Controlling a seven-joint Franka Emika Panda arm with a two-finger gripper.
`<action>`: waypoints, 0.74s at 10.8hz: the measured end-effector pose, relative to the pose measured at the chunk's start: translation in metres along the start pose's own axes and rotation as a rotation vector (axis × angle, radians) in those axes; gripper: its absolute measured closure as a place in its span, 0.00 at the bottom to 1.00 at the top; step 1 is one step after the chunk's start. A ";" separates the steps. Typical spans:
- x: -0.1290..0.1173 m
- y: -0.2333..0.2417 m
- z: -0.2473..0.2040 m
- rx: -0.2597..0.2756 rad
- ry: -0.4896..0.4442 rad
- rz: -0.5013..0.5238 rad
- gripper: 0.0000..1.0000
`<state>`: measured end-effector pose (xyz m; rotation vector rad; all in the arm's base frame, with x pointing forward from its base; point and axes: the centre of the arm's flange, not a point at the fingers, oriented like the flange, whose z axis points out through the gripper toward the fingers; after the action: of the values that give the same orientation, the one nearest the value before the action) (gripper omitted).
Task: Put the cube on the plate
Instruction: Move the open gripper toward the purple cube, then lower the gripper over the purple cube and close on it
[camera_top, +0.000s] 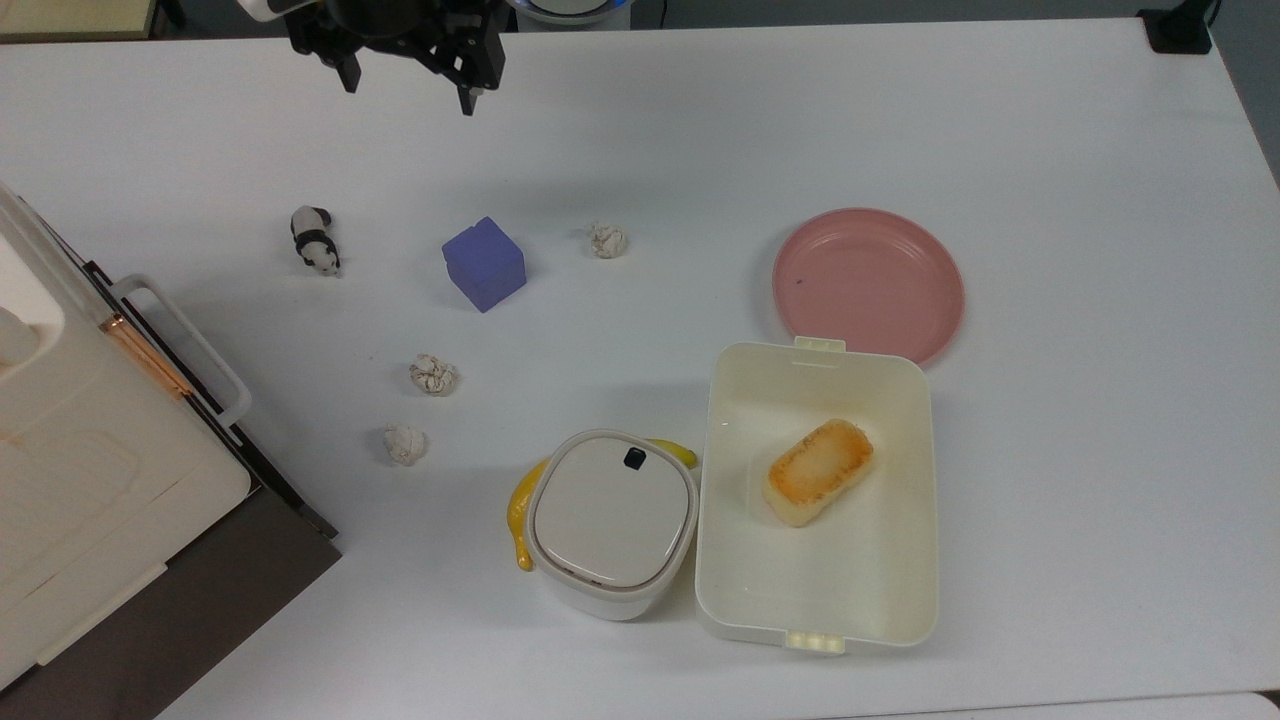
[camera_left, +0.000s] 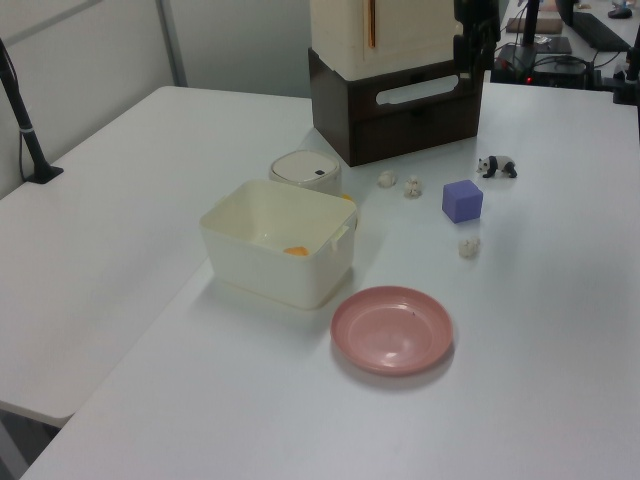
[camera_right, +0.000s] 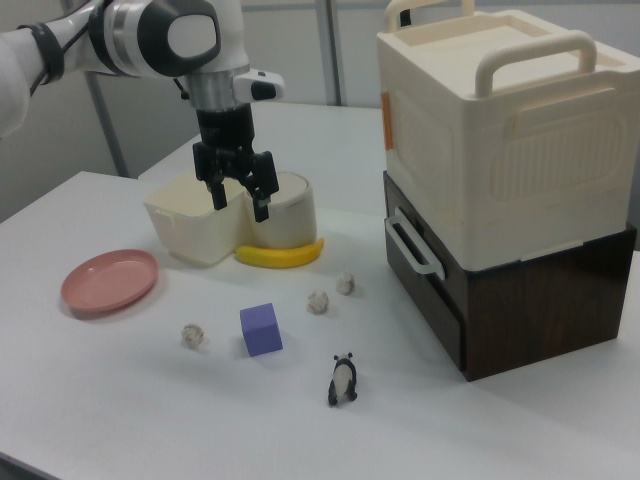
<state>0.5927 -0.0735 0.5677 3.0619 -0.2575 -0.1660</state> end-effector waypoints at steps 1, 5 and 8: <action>0.000 -0.006 0.006 -0.001 -0.013 -0.020 0.00; 0.002 -0.056 0.047 -0.009 -0.049 -0.133 0.00; 0.029 -0.054 0.107 -0.012 -0.031 -0.370 0.00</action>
<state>0.6179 -0.0308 0.4550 3.0648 0.3111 -0.2305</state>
